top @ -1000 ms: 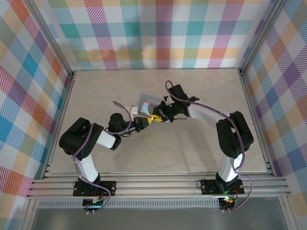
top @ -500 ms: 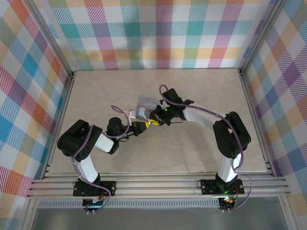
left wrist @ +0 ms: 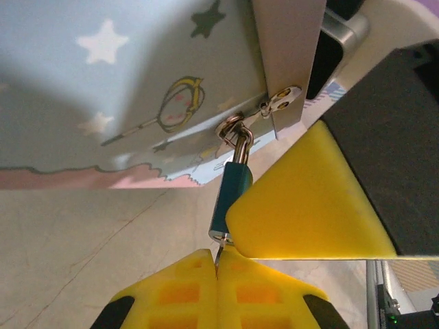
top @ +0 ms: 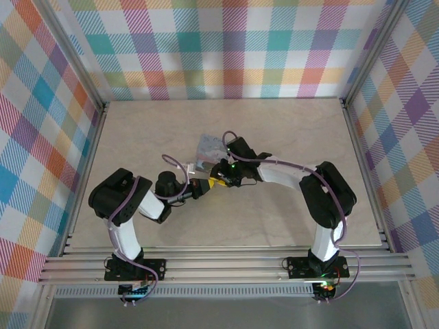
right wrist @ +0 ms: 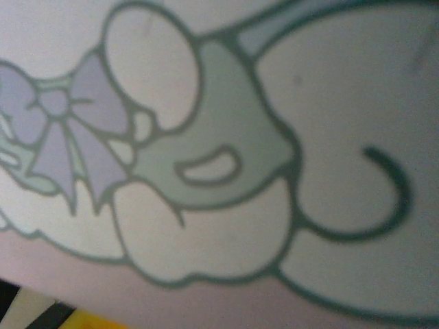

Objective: Unlock a padlock with a key

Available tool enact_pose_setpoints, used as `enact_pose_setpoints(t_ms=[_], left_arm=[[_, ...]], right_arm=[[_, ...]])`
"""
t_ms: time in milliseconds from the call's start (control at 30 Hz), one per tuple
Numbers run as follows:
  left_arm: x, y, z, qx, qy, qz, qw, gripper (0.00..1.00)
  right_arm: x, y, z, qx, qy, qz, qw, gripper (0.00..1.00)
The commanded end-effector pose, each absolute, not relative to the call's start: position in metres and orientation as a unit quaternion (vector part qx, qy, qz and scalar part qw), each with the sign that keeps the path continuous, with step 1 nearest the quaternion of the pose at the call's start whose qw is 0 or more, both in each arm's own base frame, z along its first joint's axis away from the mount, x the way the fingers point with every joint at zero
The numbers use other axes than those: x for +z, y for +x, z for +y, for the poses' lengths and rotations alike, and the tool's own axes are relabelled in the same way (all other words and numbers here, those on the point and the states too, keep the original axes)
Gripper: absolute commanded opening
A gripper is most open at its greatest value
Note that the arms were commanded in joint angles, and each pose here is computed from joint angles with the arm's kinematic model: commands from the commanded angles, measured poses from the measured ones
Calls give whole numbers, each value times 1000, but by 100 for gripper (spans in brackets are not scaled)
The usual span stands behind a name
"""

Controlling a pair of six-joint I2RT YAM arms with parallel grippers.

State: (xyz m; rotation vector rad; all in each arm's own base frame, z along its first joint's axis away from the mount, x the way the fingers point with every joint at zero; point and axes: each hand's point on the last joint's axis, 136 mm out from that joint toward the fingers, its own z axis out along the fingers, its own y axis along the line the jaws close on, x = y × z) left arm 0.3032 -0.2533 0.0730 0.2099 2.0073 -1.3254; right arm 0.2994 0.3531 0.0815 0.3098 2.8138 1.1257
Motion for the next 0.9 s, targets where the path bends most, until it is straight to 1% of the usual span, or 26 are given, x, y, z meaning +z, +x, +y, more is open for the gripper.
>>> enact_pose_setpoints(t_ms=[0, 100, 200, 367, 500, 700, 867], left_arm=[[83, 292, -263, -527, 118, 757, 368, 0], [76, 289, -259, -519, 110, 765, 366, 0], [69, 289, -256, -513, 98, 773, 360, 0], [64, 290, -254, -510, 82, 780, 355, 0], [62, 288, -253, -511, 74, 783, 347, 0], [61, 284, -251, -510, 68, 787, 340, 0], [60, 281, -246, -500, 67, 792, 344, 0]], right_arm=[[91, 287, 375, 402, 84, 911, 44, 37], [86, 290, 374, 395, 90, 913, 55, 41], [86, 293, 373, 393, 96, 912, 66, 49], [88, 299, 363, 381, 120, 912, 97, 52], [82, 300, 355, 368, 138, 912, 118, 53], [66, 297, 354, 352, 154, 916, 115, 54], [63, 301, 358, 358, 165, 911, 117, 54]])
